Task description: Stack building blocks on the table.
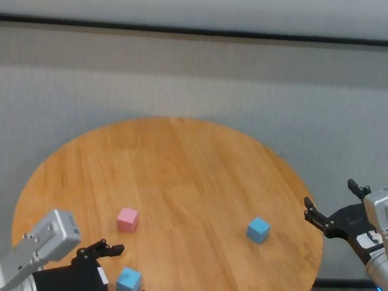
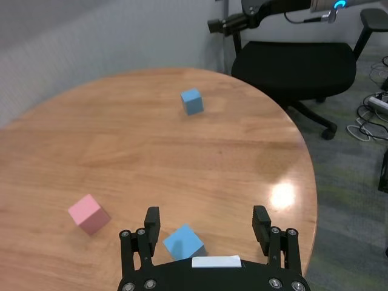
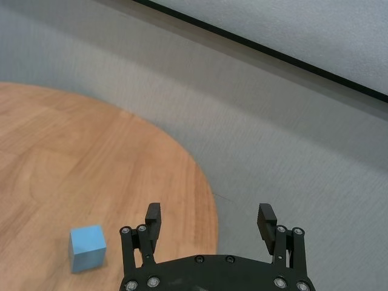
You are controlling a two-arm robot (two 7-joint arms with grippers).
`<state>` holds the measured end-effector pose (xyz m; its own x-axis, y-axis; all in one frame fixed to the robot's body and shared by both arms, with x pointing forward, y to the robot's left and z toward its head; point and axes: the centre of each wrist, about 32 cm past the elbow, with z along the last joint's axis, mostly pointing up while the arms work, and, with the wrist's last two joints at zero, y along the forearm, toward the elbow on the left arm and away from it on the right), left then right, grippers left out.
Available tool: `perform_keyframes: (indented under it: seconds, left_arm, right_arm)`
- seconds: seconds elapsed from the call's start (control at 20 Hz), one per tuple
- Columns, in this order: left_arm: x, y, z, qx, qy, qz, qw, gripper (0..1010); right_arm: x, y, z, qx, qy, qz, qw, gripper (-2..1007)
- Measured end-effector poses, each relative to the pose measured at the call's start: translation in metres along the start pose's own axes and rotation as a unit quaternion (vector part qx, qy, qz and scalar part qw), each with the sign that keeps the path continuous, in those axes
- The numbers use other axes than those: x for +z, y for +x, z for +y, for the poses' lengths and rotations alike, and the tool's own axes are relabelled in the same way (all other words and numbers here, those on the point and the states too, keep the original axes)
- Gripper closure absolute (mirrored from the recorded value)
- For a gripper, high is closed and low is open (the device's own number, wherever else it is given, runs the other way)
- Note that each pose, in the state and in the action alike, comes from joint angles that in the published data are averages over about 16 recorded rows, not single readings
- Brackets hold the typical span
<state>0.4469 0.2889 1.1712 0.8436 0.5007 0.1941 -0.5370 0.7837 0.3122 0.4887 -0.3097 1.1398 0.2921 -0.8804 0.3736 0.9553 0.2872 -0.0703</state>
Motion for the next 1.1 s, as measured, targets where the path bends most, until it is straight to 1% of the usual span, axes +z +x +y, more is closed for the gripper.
perform_keyframes:
  seconds: [0.25,0.45,0.7,1.1]
  left_arm:
    - [-0.0043,0.0023,-0.011,-0.005,0.010,0.007,0.9999,7]
    - [-0.0069,0.0044,-0.018,-0.006,0.015,0.012,0.9998,7]
    - [-0.0097,0.0069,-0.023,-0.007,0.021,0.020,0.9996,7]
    - [-0.0145,0.0106,-0.030,-0.008,0.030,0.035,0.9989,7]
  right_arm:
    - [0.0000,0.0000,0.0000,0.000,0.000,0.000,1.0000,5]
    - [0.0000,0.0000,0.0000,0.000,0.000,0.000,1.0000,5]
    - [0.0000,0.0000,0.0000,0.000,0.000,0.000,1.0000,5]
    - [0.0000,0.0000,0.0000,0.000,0.000,0.000,1.0000,4]
